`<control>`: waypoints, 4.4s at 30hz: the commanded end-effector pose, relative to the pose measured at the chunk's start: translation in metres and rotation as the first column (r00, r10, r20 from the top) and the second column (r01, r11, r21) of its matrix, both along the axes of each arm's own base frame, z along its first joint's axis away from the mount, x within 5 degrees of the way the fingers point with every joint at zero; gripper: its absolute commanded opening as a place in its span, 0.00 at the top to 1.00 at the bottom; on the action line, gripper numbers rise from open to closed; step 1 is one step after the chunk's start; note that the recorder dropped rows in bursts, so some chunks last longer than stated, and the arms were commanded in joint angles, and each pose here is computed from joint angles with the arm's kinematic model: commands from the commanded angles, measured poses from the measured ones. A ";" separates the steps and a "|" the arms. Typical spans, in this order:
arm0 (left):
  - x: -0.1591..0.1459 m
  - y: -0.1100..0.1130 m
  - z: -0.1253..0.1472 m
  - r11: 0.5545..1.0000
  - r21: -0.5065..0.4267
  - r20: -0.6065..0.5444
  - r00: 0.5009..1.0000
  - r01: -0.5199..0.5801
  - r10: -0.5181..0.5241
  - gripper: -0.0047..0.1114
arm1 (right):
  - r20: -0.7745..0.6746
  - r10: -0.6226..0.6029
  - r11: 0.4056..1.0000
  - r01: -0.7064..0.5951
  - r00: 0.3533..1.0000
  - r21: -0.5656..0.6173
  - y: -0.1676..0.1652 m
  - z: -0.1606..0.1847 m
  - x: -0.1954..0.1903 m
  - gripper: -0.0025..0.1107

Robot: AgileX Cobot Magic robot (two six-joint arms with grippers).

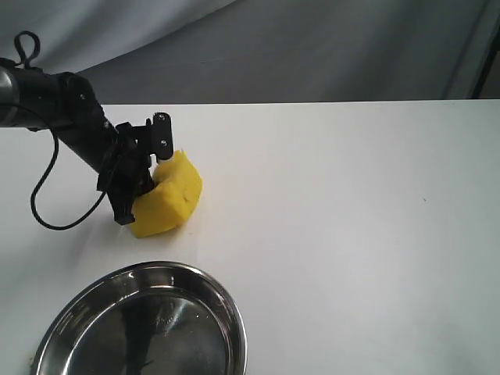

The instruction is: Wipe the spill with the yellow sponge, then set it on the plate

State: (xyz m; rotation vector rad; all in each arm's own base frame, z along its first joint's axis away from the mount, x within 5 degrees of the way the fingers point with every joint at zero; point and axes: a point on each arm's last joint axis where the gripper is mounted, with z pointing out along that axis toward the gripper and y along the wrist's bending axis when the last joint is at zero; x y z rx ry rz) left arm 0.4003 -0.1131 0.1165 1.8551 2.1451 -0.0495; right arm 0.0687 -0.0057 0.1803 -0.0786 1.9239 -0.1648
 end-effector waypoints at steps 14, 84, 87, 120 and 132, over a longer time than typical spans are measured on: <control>0.036 0.098 -0.021 0.895 0.001 0.240 0.869 -0.447 0.433 0.96 | 0.001 -0.004 1.000 0.004 1.000 0.005 0.000 -0.001 0.000 0.98; -0.004 -0.051 -0.049 0.946 -0.322 -0.041 0.998 -0.048 0.036 0.96 | 0.001 -0.004 1.000 0.004 1.000 0.005 0.000 -0.001 0.000 0.98; 0.002 -0.047 -0.050 0.958 -0.278 0.015 0.997 -0.072 0.080 0.96 | 0.001 -0.004 1.000 0.004 1.000 0.005 0.000 -0.001 0.000 0.98; 0.033 0.086 -0.052 0.818 -0.261 -0.025 0.851 -0.512 0.525 0.96 | 0.001 -0.004 1.000 0.004 1.000 0.005 0.000 -0.001 0.000 0.98; 0.005 0.006 -0.058 0.919 -0.295 -0.184 0.960 -0.259 0.212 0.96 | 0.001 -0.004 1.000 0.004 1.000 0.005 0.000 -0.001 0.000 0.98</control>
